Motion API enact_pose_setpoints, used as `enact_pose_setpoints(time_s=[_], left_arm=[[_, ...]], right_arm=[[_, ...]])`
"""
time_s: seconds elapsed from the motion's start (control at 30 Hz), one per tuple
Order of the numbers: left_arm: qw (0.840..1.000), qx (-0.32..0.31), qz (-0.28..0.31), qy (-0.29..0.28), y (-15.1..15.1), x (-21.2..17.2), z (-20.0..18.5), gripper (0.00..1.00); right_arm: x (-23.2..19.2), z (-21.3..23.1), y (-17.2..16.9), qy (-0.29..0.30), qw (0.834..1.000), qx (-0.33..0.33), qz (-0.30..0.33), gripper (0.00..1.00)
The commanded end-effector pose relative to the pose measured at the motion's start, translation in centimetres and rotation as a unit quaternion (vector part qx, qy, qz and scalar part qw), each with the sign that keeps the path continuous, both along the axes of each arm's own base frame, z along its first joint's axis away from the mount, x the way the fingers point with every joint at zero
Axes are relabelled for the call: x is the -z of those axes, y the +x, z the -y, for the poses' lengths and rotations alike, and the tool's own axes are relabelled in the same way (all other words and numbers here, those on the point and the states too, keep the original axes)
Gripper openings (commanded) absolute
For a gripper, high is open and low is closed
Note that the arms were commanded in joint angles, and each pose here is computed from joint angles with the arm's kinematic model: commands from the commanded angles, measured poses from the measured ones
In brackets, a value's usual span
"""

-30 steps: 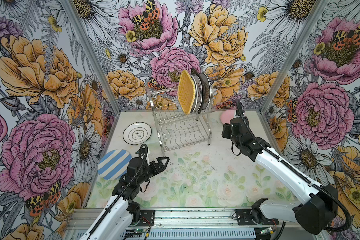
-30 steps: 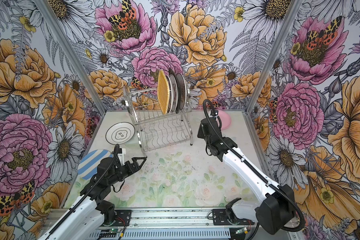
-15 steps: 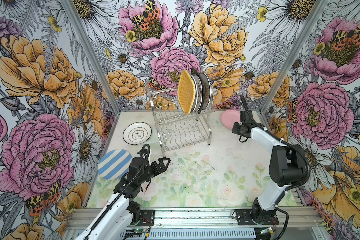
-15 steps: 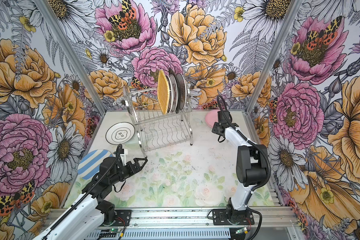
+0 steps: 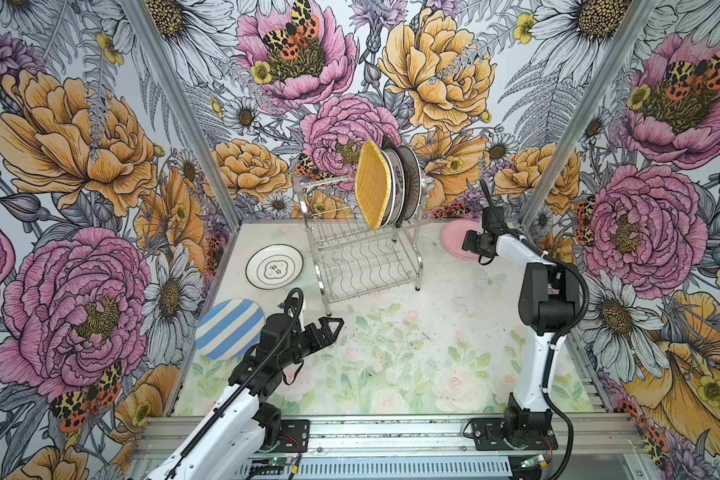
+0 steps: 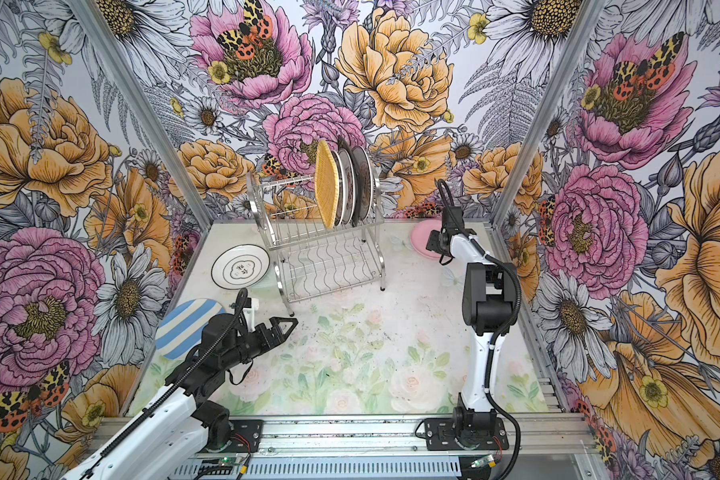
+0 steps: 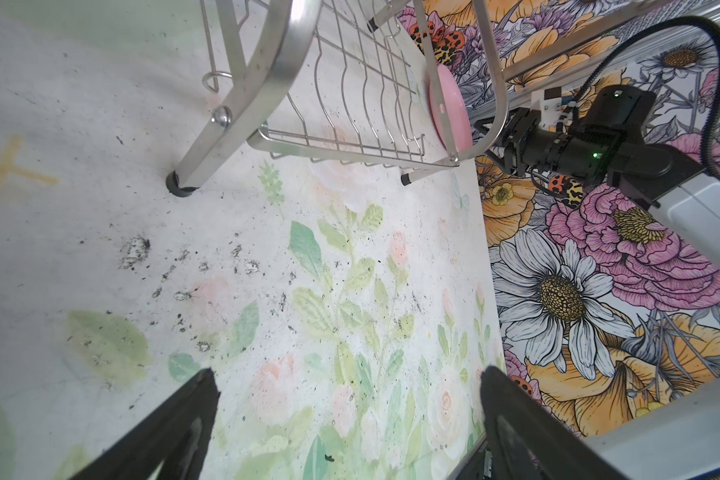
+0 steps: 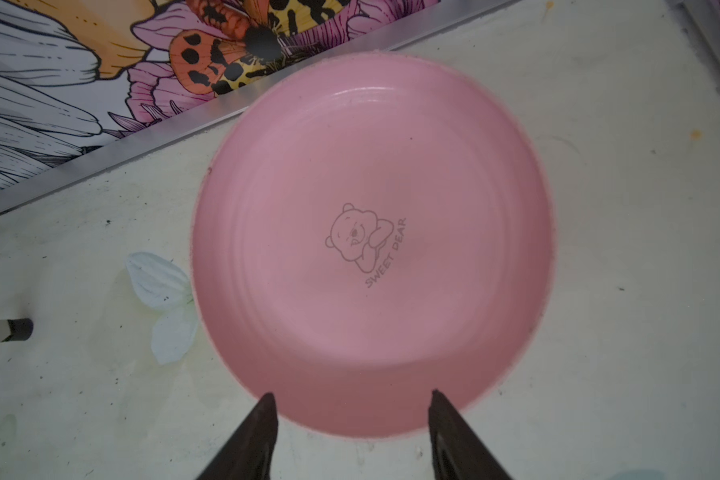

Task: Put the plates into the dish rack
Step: 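Move the right gripper over the pink plate, then lower the right gripper onto the pink plate's rim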

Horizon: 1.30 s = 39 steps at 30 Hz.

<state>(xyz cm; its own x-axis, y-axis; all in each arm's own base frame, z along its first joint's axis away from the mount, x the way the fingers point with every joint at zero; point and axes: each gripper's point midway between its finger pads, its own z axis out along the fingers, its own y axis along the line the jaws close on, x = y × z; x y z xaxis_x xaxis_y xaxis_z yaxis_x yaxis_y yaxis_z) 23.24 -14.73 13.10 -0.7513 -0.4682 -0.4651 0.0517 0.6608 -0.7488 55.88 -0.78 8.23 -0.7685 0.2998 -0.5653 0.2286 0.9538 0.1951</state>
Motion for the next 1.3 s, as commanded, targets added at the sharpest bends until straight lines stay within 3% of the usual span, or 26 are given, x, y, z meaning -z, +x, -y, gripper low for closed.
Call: enact_pose_setpoints(time_s=[0.0,0.37,0.63,1.27], left_arm=[[1.000,0.001,0.030,0.002,0.7,-1.8,0.2,0.99],[1.000,0.004,0.028,0.005,1.0,-1.8,0.4,0.98],[1.000,0.005,0.027,0.006,1.0,-1.7,0.5,0.99],[1.000,0.007,0.025,0.009,1.0,-1.7,0.5,0.99]], right_arm=[[0.3,-0.8,0.4,0.008,1.000,-0.018,-0.006,0.61],[1.9,-0.7,0.7,0.004,1.000,-0.019,-0.021,0.60],[2.3,-0.2,1.1,-0.006,0.999,-0.013,-0.036,0.49],[4.0,-0.4,0.6,-0.005,0.997,-0.019,-0.080,0.43]])
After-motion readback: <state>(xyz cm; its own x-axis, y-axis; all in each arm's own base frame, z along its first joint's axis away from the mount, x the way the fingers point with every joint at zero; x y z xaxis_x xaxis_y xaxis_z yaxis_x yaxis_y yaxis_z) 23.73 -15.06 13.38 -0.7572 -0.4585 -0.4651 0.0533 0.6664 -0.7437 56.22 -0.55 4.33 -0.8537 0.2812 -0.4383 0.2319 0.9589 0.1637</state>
